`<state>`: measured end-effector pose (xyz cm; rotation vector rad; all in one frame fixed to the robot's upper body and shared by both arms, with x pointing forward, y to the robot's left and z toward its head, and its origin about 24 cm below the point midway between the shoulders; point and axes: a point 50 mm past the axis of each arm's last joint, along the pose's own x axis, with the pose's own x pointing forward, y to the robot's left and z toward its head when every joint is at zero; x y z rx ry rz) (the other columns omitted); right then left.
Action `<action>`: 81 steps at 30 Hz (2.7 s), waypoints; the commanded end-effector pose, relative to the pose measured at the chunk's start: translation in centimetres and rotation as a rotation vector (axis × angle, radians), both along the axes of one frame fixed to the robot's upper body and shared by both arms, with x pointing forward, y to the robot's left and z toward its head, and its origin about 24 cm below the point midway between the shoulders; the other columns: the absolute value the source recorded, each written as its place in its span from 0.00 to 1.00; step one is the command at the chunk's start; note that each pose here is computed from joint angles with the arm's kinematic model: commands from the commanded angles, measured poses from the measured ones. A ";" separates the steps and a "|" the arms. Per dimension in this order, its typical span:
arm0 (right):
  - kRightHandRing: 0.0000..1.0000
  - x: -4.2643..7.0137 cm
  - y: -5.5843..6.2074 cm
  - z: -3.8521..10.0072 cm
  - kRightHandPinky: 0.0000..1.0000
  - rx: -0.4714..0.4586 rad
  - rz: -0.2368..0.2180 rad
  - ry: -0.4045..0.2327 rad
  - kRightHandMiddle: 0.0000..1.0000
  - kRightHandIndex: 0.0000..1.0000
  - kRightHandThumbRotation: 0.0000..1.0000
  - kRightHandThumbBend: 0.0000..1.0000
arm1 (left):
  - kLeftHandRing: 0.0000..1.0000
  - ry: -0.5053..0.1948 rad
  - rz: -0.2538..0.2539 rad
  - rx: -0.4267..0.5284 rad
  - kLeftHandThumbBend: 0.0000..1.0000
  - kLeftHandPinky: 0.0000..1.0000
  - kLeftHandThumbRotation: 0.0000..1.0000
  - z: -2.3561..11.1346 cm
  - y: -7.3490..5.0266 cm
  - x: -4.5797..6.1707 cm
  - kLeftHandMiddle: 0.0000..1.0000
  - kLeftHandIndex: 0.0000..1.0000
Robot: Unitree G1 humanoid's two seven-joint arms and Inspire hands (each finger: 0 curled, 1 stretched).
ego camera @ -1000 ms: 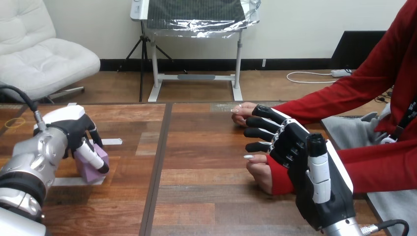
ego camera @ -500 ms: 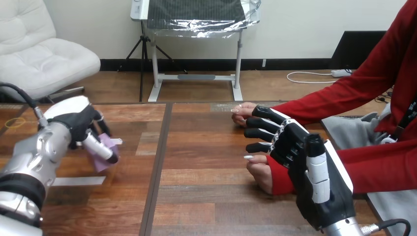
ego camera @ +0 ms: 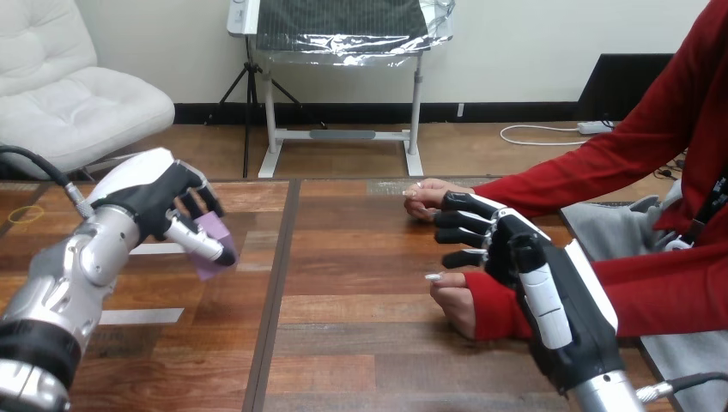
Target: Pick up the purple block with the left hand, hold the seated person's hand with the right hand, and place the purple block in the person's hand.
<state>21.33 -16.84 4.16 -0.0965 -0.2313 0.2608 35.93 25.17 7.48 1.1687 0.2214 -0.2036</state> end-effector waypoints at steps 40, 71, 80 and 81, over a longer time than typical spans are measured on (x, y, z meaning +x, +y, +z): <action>0.81 6.7 -6.0 5.4 0.72 -0.532 -0.163 -0.244 0.83 0.84 0.87 0.92 | 0.39 -0.477 -0.012 -0.513 0.73 0.35 0.00 4.0 -2.3 -4.7 0.42 0.43; 0.84 8.6 -9.5 5.3 0.66 -0.854 -0.093 -0.105 0.88 0.89 0.72 0.96 | 0.38 -0.498 0.024 -0.736 0.64 0.33 0.00 2.3 -3.1 -7.1 0.41 0.42; 0.83 8.7 -10.0 4.6 0.66 -0.855 -0.070 -0.046 0.88 0.89 0.65 0.96 | 0.37 -0.495 0.036 -0.762 0.63 0.32 0.00 2.2 -3.2 -7.3 0.41 0.42; 0.82 8.7 -10.0 4.5 0.66 -0.855 -0.069 -0.044 0.88 0.89 0.64 0.96 | 0.37 -0.495 0.037 -0.761 0.63 0.32 0.00 2.2 -3.2 -7.3 0.41 0.42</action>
